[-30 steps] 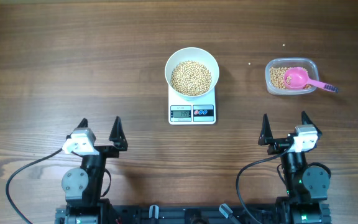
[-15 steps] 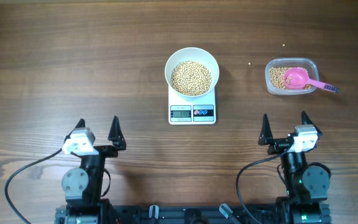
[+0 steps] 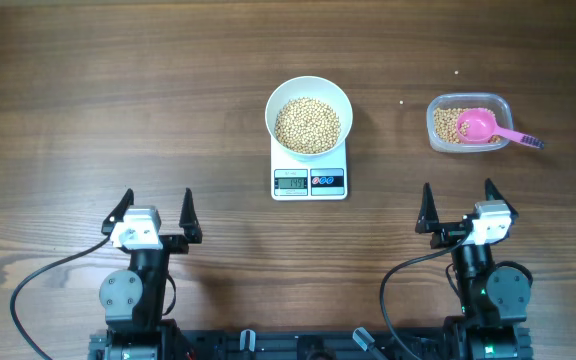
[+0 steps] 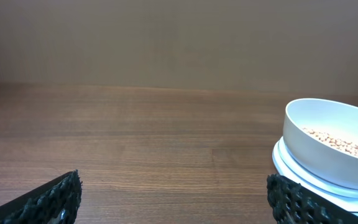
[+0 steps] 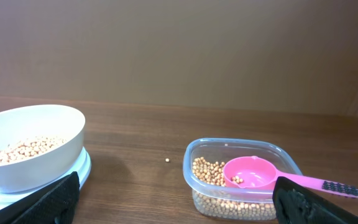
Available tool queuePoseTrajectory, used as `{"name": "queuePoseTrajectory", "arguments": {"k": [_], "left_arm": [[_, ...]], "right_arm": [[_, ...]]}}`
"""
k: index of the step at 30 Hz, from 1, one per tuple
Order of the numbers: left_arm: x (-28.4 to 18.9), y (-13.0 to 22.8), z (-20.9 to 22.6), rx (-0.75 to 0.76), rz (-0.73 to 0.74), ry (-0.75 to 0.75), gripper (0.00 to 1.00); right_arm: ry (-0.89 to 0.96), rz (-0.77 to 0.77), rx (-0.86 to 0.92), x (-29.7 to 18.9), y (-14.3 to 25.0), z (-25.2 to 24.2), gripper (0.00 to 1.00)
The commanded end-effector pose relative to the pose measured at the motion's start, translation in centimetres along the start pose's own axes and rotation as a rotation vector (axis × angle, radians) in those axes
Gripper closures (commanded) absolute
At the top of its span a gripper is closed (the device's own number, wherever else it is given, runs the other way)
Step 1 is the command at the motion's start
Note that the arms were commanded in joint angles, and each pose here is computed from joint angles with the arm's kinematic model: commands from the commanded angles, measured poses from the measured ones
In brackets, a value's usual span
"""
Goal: Scoop item into bowl and weigh 150g on scale
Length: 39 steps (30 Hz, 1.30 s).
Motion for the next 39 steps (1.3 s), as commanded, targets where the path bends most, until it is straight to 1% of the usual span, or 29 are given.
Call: {"name": "queuePoseTrajectory", "arguments": {"k": [1,39], "left_arm": [[-0.03,0.15,-0.17,0.026,0.0,0.007,0.0],[-0.03,0.13,-0.04,0.017,0.0,-0.002,0.0]], "right_arm": [[-0.025,-0.008,0.014,-0.07,-0.1,0.36,0.0],[-0.025,-0.008,0.014,-0.07,-0.1,0.36,0.0]]}}
Point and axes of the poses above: each gripper's point midway between its finger pads, its own x axis out along the fingers, its own z axis along the line the jaws close on, y = z × x, the point moved 4 cm from there along -x, back along the fingers, and after that the axes turned 10 degrees about x, right-handed, at the moved point
